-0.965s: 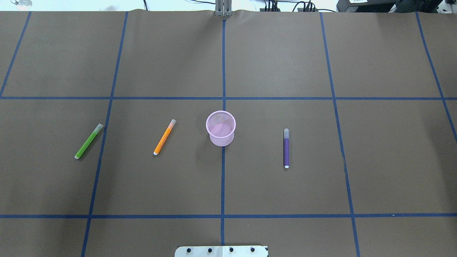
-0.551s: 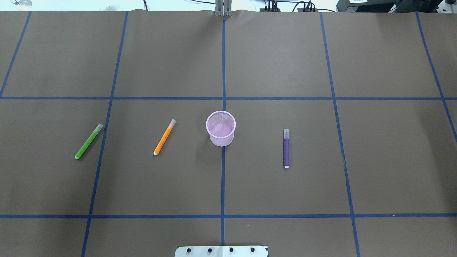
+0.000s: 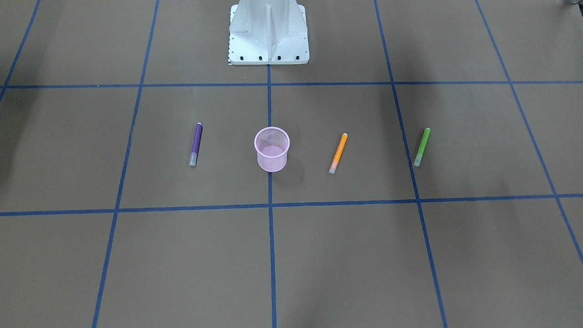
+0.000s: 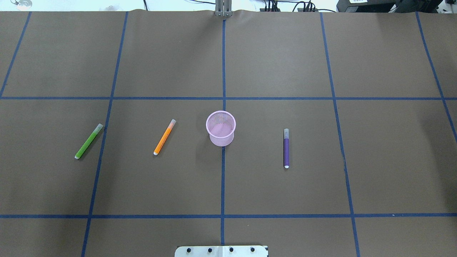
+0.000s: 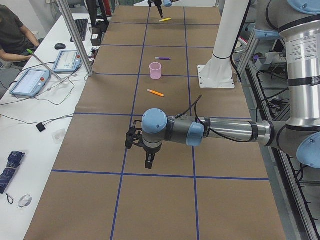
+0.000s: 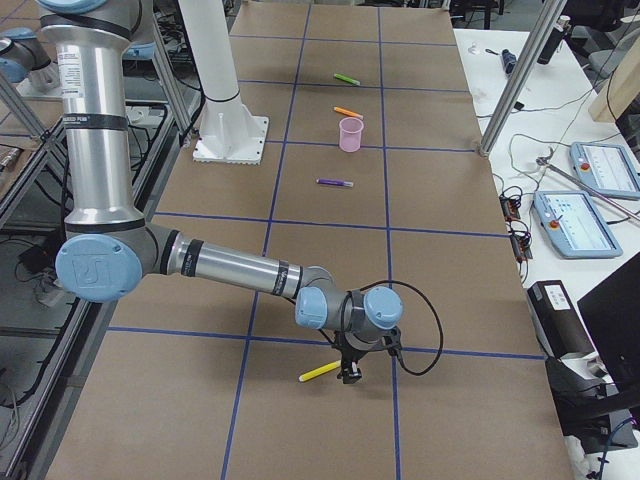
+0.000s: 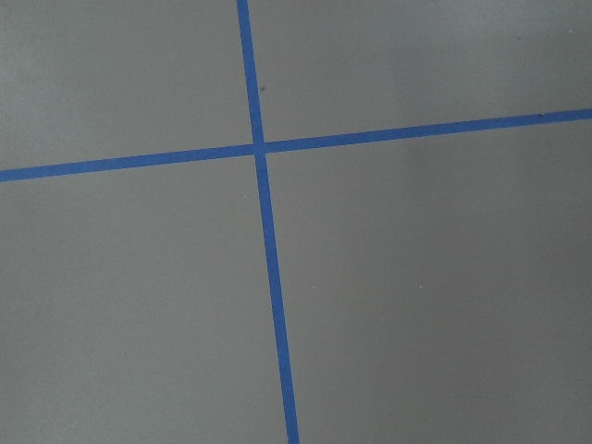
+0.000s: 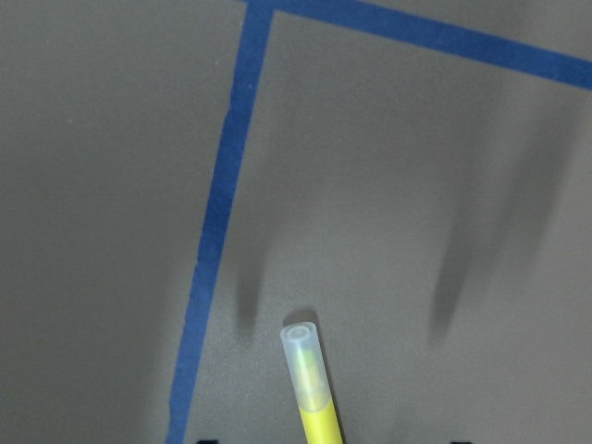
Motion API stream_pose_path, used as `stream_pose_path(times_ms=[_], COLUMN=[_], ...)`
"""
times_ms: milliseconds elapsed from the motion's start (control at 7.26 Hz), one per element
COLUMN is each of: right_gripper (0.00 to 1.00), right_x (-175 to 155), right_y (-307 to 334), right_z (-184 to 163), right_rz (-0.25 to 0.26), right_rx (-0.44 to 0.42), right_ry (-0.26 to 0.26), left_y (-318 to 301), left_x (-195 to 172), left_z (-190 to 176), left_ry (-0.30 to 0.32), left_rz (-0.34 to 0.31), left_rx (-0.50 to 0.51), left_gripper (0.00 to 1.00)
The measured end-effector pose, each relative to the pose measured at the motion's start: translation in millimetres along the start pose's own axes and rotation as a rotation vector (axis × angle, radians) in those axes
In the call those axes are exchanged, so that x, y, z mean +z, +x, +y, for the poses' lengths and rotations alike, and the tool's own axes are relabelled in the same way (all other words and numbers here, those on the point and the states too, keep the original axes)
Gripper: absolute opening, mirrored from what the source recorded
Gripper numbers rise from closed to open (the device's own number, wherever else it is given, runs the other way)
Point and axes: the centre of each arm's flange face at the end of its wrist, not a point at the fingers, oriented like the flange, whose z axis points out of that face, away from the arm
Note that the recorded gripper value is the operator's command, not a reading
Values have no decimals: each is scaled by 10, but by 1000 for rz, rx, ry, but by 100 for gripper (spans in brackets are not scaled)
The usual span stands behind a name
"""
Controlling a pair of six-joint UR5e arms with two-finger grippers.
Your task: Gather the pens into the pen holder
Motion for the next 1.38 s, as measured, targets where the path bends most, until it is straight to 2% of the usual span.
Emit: stream_pose_path(times_ms=[413,689,1240,1378], right_gripper=[72,64,63,52], right_x=[86,158,278,330], right_y=[9,-56,-88,-106], right_z=[18,-6,-4,-6], right_rz=[-5,-5,-2,-3], right_rx=[3,-10,-26,-30], right_ry=[-18,-33,-57,-68], left_y=[-10,-10,-7,-7], left_x=[9,9,6,6], left_z=[2,-2,-8,-8], left_ry=[-1,0,0,0], left_rz=[0,0,0,0], left_rx=[-1,0,0,0], left_gripper=[100,100,100,100])
